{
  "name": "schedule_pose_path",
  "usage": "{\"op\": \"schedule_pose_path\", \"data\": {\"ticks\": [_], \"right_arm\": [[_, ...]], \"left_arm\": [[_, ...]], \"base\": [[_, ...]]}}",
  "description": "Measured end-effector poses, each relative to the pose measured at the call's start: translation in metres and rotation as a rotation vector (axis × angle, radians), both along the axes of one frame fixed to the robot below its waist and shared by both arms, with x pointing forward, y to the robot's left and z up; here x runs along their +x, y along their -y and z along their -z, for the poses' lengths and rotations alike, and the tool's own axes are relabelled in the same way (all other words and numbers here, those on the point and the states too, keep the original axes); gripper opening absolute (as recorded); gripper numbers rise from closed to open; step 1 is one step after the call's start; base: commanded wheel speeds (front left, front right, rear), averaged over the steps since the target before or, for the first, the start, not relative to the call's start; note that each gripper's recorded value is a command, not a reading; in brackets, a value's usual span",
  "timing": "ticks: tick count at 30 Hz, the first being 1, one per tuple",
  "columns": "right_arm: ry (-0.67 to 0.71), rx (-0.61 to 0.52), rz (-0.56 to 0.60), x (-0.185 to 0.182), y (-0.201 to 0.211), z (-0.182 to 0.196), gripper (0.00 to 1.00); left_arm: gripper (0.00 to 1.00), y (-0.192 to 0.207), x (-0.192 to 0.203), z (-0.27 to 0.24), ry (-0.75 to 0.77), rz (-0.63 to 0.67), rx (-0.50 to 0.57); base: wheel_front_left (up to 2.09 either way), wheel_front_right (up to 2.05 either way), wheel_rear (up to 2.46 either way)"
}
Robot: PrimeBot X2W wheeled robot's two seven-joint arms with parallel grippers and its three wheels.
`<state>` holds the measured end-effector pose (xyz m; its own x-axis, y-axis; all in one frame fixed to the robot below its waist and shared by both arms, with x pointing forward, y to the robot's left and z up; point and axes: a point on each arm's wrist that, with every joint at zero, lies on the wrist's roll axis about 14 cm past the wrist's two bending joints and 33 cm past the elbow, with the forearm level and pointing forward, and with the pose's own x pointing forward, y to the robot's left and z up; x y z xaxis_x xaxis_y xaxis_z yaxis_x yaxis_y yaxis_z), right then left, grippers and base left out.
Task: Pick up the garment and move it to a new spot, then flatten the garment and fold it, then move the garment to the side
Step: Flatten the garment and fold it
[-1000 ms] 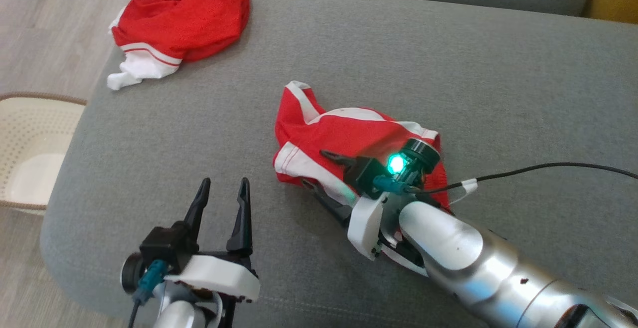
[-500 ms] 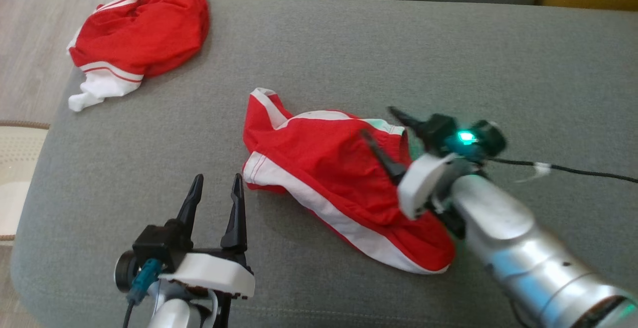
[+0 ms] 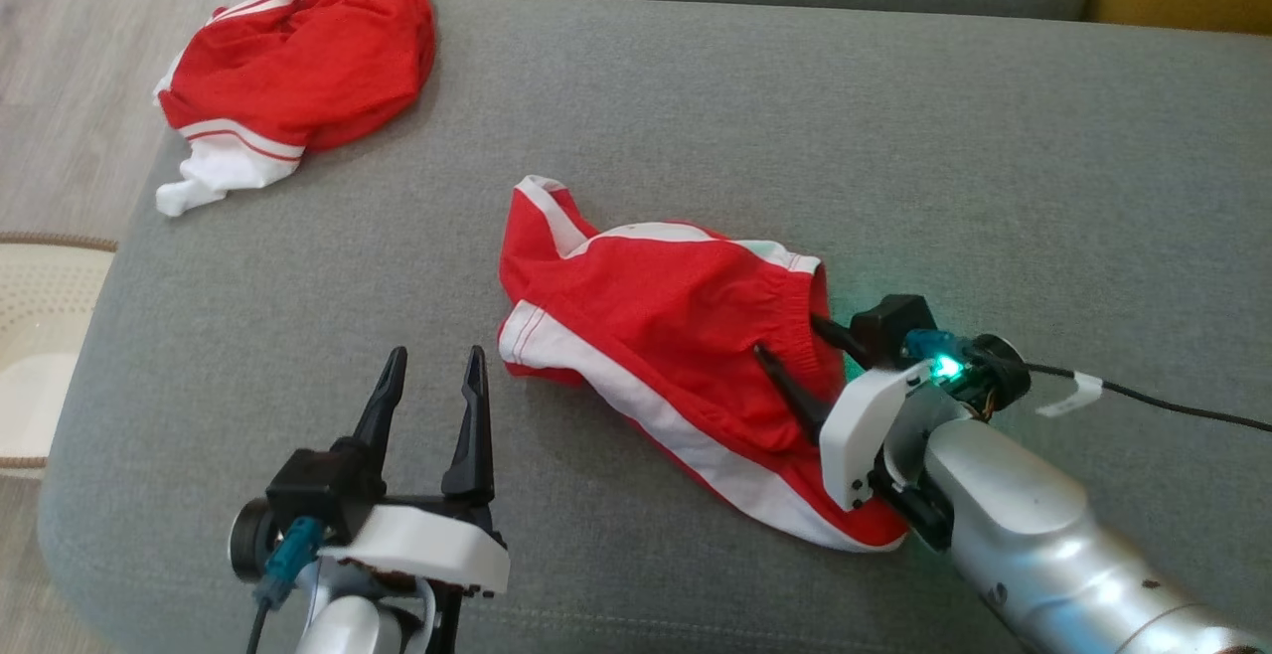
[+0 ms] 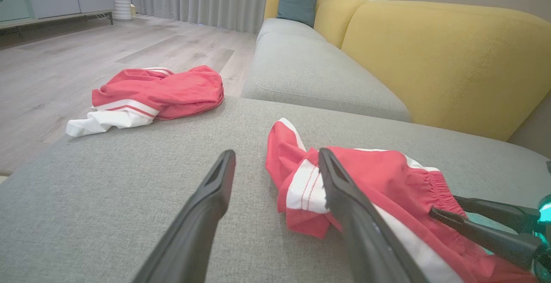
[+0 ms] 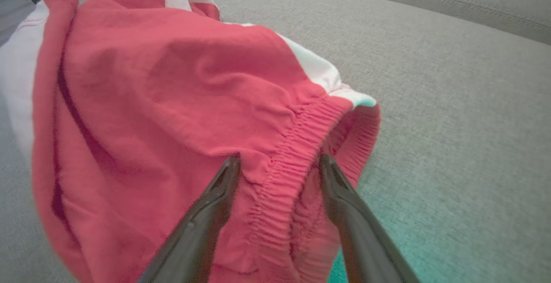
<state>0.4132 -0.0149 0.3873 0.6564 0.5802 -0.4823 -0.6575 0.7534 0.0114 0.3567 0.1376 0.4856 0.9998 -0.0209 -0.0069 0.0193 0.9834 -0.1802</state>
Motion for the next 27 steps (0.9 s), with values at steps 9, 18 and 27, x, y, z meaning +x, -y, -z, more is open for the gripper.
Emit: {"op": "schedule_pose_path", "data": {"ticks": [9, 18, 27], "right_arm": [[-0.018, -0.037, 0.045, 0.028, 0.012, -0.001, 0.0], [0.028, -0.088, 0.129, 0.084, 0.03, -0.022, 0.0], [0.046, -0.118, 0.13, 0.104, 0.028, -0.027, 1.0]], "left_arm": [[1.0, -0.009, -0.003, 0.004, -0.015, -0.028, 0.006], [1.0, -0.015, -0.003, 0.01, -0.035, -0.048, 0.009], [1.0, -0.02, -0.001, 0.011, -0.038, -0.064, 0.015]], "base": [[0.0, 0.0, 0.0], [0.0, 0.0, 0.0], [0.0, 0.0, 0.0]]}}
